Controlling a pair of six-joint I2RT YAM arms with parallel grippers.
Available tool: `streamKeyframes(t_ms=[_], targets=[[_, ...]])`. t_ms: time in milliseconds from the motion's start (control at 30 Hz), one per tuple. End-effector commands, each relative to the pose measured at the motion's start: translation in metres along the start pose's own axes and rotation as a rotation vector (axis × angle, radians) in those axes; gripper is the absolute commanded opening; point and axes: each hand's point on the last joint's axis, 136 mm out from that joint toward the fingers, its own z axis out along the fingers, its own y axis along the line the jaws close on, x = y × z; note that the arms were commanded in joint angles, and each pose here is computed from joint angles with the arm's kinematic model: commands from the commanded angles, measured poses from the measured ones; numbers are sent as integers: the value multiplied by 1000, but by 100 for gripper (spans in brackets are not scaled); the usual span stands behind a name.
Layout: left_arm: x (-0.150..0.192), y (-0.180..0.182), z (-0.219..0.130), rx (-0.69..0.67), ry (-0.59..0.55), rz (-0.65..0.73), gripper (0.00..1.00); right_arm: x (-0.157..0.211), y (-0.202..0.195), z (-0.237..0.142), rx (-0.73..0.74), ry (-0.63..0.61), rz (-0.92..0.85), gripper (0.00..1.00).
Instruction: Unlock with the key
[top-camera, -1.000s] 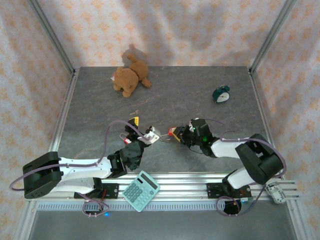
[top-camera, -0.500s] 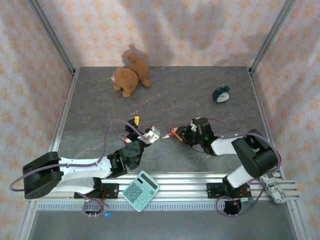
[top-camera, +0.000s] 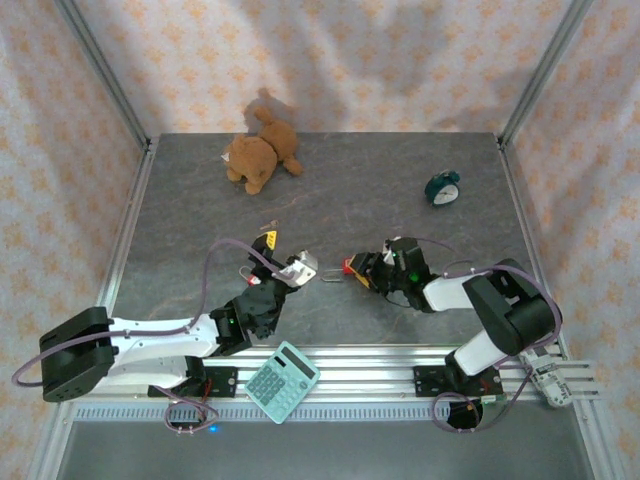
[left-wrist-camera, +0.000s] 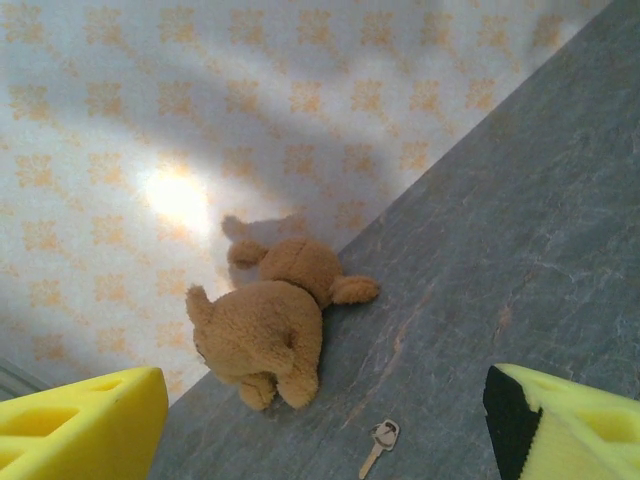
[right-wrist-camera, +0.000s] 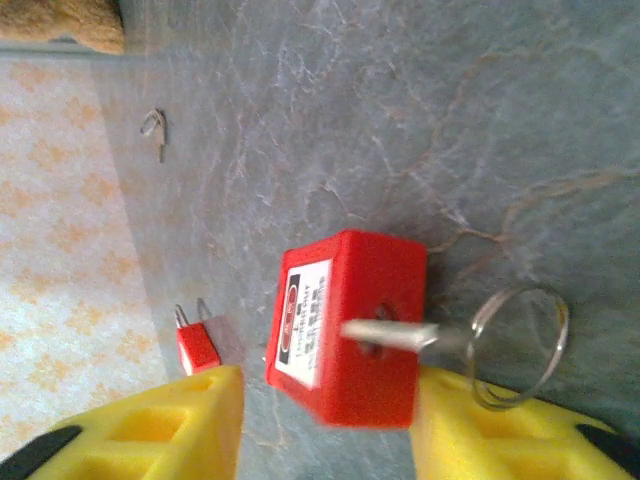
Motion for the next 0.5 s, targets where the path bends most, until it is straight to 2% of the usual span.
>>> streamKeyframes(t_ms=[0, 167, 267, 467], targets=[[-9, 15, -3, -30, -27, -89, 84, -1, -4, -12, 27, -16, -27, 51], [-19, 32, -5, -73, -46, -182, 84, 0, -12, -38, 128, -51, -55, 61], [-25, 50, -3, -143, -24, -243, 82, -3, -11, -58, 188, -86, -105, 65], [-20, 91, 5, -290, 147, -313, 81, -7, 12, -97, 238, -147, -265, 62]])
